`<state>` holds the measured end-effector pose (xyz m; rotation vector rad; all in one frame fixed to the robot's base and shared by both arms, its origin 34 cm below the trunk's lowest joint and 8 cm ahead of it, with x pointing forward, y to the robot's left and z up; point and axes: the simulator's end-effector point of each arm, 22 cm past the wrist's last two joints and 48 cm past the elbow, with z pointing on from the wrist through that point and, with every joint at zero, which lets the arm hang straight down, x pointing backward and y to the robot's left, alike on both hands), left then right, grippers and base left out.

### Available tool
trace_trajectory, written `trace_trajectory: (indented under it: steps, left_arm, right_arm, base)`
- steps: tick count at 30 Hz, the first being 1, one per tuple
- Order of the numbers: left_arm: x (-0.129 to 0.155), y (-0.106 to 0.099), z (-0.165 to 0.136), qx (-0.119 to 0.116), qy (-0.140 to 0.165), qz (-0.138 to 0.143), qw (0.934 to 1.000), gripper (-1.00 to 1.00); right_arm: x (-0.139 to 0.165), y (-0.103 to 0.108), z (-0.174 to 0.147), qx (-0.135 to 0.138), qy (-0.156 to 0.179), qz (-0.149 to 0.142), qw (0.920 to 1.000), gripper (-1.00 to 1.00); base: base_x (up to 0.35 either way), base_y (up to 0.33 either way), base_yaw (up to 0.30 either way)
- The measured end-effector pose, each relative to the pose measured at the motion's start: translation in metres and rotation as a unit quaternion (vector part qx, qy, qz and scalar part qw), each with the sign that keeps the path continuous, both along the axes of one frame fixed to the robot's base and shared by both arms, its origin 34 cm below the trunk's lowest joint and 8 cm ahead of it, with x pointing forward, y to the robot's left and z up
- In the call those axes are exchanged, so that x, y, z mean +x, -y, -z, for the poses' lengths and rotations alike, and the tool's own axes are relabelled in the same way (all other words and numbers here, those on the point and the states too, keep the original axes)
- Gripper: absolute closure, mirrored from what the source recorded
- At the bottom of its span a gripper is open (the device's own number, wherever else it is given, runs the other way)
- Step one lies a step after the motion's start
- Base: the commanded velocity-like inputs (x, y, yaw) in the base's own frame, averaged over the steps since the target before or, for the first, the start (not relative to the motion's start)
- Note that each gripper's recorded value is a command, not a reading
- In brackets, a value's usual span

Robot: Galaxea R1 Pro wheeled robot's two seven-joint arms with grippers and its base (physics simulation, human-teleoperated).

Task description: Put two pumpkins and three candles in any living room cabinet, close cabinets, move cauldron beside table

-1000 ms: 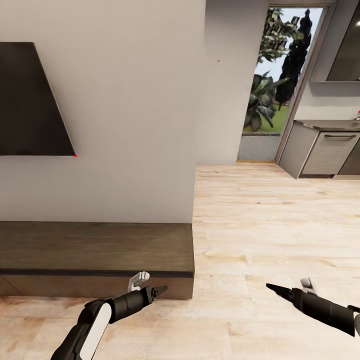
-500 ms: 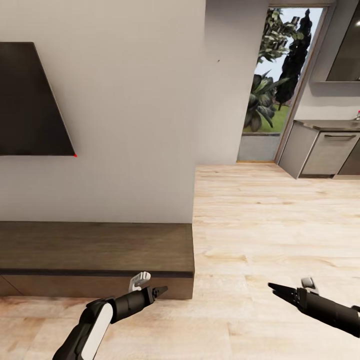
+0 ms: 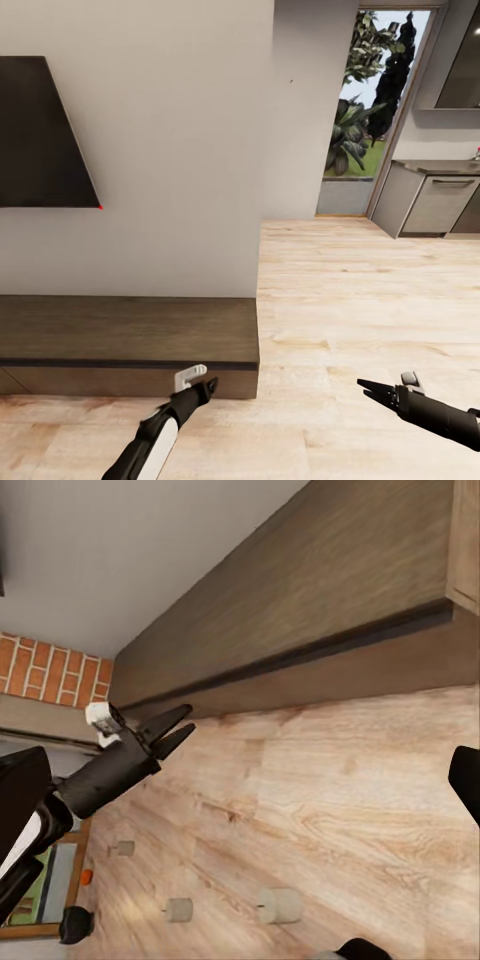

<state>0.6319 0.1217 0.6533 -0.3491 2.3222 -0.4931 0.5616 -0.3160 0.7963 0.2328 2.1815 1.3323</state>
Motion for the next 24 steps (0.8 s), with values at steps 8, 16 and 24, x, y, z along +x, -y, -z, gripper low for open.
trace_trajectory:
  steps: [8,16,24]
  left_arm:
    - [-0.006,-0.006,0.012,0.023,-0.012,-0.042,0.9988,-1.00]
    - [-0.010,-0.072,0.031,-0.167,-0.077,-0.234,0.9548,-1.00]
    - [0.001,-0.100,0.019,-0.295,-0.027,-0.262,0.9184,-1.00]
  right_arm:
    - [0.000,0.001,0.005,-0.008,-0.003,0.001,1.0000,-1.00]
    - [0.001,0.003,0.008,-0.017,-0.005,0.004,0.9998,-1.00]
    - [0.001,0.003,0.008,-0.018,-0.005,0.004,0.9998,-1.00]
  base:
    - [0.000,0.000,0.000]
    - [0.000,0.000,0.000]
    - [0.000,0.000,0.000]
